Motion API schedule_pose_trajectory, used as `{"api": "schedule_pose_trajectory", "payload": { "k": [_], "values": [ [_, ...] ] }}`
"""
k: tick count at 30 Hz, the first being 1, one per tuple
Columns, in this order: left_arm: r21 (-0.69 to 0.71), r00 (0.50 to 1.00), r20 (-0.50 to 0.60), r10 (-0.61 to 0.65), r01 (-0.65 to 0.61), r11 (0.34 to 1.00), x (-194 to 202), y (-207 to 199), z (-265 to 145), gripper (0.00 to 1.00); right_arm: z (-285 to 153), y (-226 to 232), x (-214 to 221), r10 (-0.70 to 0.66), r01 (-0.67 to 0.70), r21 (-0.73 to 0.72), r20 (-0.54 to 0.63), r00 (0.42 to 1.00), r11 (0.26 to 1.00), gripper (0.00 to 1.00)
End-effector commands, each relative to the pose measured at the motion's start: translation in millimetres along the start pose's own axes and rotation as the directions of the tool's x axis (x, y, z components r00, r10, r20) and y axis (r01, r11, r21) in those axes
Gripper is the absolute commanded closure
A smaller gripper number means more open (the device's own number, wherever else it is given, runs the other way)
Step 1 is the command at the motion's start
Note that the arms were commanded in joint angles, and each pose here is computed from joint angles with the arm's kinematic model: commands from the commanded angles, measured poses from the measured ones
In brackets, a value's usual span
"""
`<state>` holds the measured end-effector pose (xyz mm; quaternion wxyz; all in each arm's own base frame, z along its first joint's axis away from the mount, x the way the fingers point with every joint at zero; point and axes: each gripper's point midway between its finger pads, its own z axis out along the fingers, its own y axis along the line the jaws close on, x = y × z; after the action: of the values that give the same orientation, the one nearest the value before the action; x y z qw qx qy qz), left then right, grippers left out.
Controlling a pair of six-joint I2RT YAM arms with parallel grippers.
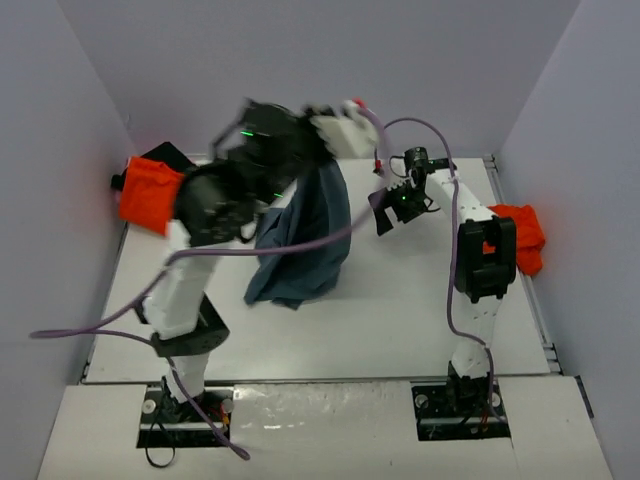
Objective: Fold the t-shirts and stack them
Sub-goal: Flatten out the tshirt
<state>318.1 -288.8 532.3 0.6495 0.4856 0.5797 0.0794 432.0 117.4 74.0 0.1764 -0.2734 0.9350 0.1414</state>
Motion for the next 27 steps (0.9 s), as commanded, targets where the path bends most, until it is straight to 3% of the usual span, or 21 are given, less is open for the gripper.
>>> {"api": "schedule_pose_trajectory", "payload": {
  "k": [1,5,9,11,14,19,27],
  "values": [
    [-0.519,0.971,0.195,-0.139,0.222,0.826,19,183,-213,1.00,-39,-8,-26,-0.040,0.035,0.055,0.097,0.995,0.998,0.06],
    [-0.609,0.988,0.108,-0.112,0.154,0.778,46,195,-278,1.00,-48,-8,-36,-0.047,0.040,0.052,0.132,0.990,0.998,0.06],
    [-0.631,0.998,0.000,-0.070,0.054,0.774,64,193,-299,1.00,-45,-1,-46,-0.034,0.032,0.013,0.154,0.987,0.999,0.06],
    [-0.560,0.996,-0.070,-0.060,0.010,0.828,77,176,-280,1.00,-43,4,-49,-0.039,0.039,0.003,0.151,0.988,0.999,0.06],
    [-0.469,0.994,-0.082,-0.076,0.029,0.883,83,157,-254,1.00,-44,11,-52,-0.057,0.057,0.002,0.148,0.987,0.998,0.06],
    [-0.394,0.988,-0.133,-0.082,0.023,0.919,92,143,-212,1.00,-46,34,-52,-0.117,0.121,-0.023,0.136,0.984,0.992,0.05],
    [-0.309,0.943,-0.329,-0.042,-0.065,0.949,130,125,-130,1.00,-38,40,-55,-0.154,0.160,-0.032,0.128,0.980,0.987,0.05]
  ]
}}
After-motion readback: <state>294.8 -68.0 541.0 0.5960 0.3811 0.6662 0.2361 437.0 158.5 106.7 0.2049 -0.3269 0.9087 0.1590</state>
